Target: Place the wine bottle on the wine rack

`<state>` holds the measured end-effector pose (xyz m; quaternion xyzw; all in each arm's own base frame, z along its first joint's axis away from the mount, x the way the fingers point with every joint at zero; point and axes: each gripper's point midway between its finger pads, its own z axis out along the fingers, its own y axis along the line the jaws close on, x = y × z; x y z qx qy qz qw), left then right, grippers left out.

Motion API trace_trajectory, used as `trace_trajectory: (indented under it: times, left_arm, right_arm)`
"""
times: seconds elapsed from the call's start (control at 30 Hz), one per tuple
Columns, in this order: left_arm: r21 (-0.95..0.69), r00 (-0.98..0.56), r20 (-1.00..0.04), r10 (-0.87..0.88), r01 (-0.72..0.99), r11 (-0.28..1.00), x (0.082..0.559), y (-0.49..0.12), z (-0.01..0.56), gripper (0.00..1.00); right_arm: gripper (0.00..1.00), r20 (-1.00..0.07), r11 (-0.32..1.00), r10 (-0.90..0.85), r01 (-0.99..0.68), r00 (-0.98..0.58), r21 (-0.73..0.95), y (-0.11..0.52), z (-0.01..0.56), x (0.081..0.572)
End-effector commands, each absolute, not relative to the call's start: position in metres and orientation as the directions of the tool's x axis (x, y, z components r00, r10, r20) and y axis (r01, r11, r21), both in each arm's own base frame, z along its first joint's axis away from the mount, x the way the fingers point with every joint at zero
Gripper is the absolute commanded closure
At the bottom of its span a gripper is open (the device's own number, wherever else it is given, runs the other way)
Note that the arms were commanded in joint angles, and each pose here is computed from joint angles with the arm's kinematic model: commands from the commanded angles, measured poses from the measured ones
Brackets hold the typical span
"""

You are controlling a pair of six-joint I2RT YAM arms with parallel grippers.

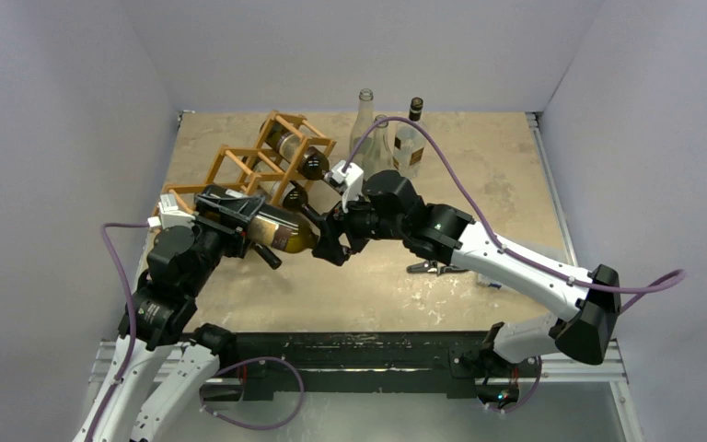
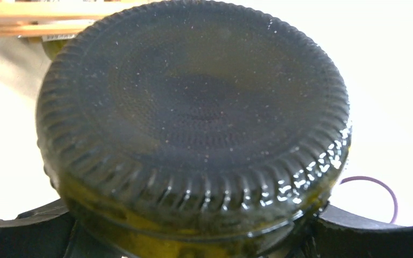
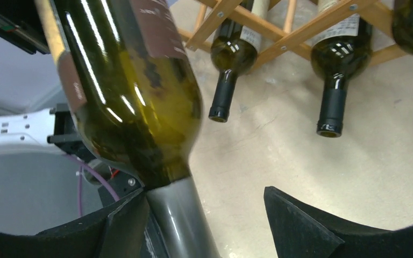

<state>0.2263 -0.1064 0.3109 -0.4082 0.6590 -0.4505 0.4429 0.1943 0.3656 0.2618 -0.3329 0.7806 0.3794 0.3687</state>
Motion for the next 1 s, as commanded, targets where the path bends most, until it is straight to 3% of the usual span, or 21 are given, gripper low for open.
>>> trace_trajectory:
  times: [0.0,0.37,0.67,0.8,0.87,0.97]
  left_arm:
    - [-0.976,-0.330,-0.196,-0.923,-0.026,0.217,0.215,-0.117,0.350,1.00]
    - [-0.969,-0.345,-0.190,-0.919,-0.083,0.232,0.214,-0.118,0.340,1.00]
    - [-0.957,-0.350,-0.197,-0.916,-0.134,0.258,0.212,-0.116,0.331,1.00]
    - [-0.945,-0.359,-0.199,-0.912,-0.177,0.276,0.206,-0.114,0.322,1.00]
    - [-0.940,-0.366,-0.193,-0.910,-0.198,0.279,0.204,-0.114,0.317,0.91]
    - [-0.933,-0.372,-0.186,-0.909,-0.222,0.282,0.201,-0.113,0.312,0.64]
  right_arm:
    - [0.21,-0.850,0.447,-0.345,-0.866,-0.399,0.225,0.373,0.267,0.189]
    - [0.32,-0.890,0.337,-0.300,-0.911,-0.344,0.239,0.416,0.257,0.160]
    - [0.74,-0.903,0.312,-0.179,-0.893,-0.391,0.325,0.433,0.267,0.154]
    - [0.98,-0.911,0.318,-0.144,-0.890,-0.386,0.327,0.429,0.275,0.154]
    - [1.00,-0.915,0.304,-0.096,-0.887,-0.392,0.348,0.427,0.285,0.152]
    - [1.00,-0.912,0.268,-0.025,-0.881,-0.410,0.389,0.424,0.296,0.145]
